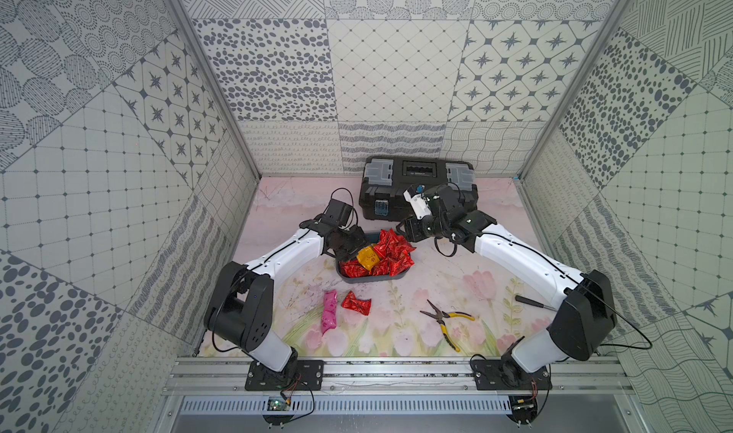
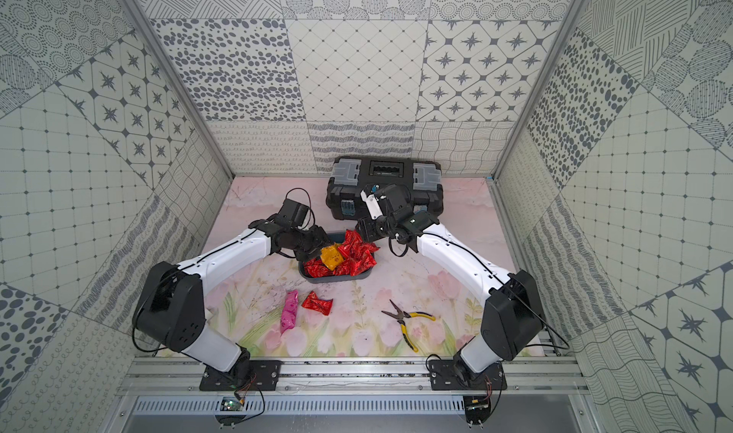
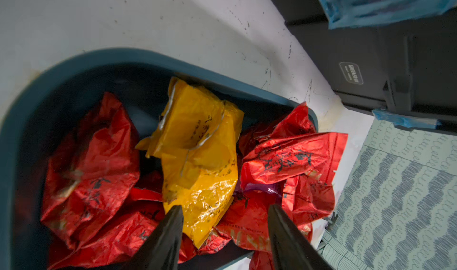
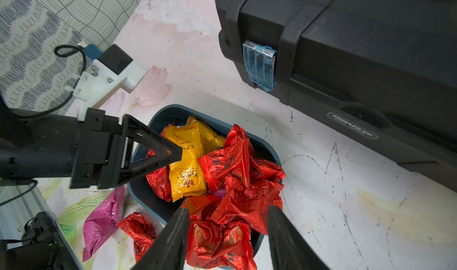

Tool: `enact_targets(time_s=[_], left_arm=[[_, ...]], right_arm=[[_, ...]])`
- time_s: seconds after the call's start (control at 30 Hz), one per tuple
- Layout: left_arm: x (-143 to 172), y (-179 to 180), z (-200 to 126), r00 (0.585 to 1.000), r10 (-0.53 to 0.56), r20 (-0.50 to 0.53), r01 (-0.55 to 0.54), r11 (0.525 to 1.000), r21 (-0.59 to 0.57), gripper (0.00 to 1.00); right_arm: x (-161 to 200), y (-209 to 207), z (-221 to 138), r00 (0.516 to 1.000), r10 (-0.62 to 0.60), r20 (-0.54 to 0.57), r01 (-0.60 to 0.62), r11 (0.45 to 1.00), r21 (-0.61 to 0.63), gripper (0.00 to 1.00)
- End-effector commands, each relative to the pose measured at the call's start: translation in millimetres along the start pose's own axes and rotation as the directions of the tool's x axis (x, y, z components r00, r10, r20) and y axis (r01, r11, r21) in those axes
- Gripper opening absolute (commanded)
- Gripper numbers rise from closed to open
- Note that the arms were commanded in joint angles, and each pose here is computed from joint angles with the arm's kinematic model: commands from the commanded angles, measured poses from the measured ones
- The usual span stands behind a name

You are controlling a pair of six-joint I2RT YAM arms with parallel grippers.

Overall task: Take the tea bags out of the storage box
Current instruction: Pick up the tea bag from the storage box.

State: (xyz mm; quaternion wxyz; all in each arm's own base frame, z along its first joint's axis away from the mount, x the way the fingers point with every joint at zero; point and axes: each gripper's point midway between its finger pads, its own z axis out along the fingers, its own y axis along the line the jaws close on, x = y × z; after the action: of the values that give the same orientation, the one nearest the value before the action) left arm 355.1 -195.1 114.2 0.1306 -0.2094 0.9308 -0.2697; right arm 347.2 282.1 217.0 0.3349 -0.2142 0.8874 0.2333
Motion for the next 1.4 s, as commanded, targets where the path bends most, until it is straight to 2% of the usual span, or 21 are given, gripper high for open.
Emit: enact_targets(time_s=[0.0,0.2,0.37,0.47,0.63,0.83,0.93,1.17,1.37], left_arm=[[-3.4,14.5,1.3,0.998,0.044,0.040,-0.038,0.991,-0.126,0.62],[-10.6,24.5,-2.3,0.993,0.066,0.094,-0.048,0.982,-0.180,0.71],[-19.3,25.3,-2.6,0.989,0.122,0.088,-0.102,0.973,-0.207,0.73],[-24.9,31.6,5.0,0.989,0.117,0.092,-0.098,0.977,-0.191,0.71],[-31.4,23.0,20.5,0.987,0.136,0.081,-0.126,0.985,-0.119,0.61],[-31.7,14.3,27.4,0.984,0.164,0.071,-0.158,0.985,-0.072,0.38],[-32.9,9.1,23.1,0.979,0.190,0.077,-0.186,0.981,-0.056,0.23],[-33.6,-0.9,-2.4,0.957,0.258,0.129,-0.256,0.966,-0.038,0.00],[-28.7,-6.8,-41.4,0.920,0.354,0.168,-0.351,0.935,-0.046,0.00]], right_arm=[[-14.2,6.0,-2.9,0.999,-0.022,0.041,0.025,0.997,-0.072,0.55],[-13.4,-6.1,-1.0,0.999,0.009,0.045,-0.006,0.999,-0.047,0.55],[-21.1,-9.6,-4.8,0.994,0.081,0.075,-0.079,0.996,-0.028,0.55],[-23.9,-13.0,-6.8,0.989,0.120,0.089,-0.120,0.993,-0.010,0.54],[-23.4,-18.1,-11.0,0.982,0.156,0.104,-0.158,0.987,0.017,0.53],[-24.1,-19.1,-13.1,0.978,0.180,0.108,-0.183,0.983,0.022,0.53],[-25.4,-19.3,-15.6,0.976,0.188,0.114,-0.192,0.981,0.025,0.53],[-28.3,-15.5,-19.7,0.978,0.173,0.116,-0.176,0.984,0.011,0.52],[-32.0,5.2,-19.3,0.991,0.096,0.091,-0.088,0.992,-0.090,0.52]])
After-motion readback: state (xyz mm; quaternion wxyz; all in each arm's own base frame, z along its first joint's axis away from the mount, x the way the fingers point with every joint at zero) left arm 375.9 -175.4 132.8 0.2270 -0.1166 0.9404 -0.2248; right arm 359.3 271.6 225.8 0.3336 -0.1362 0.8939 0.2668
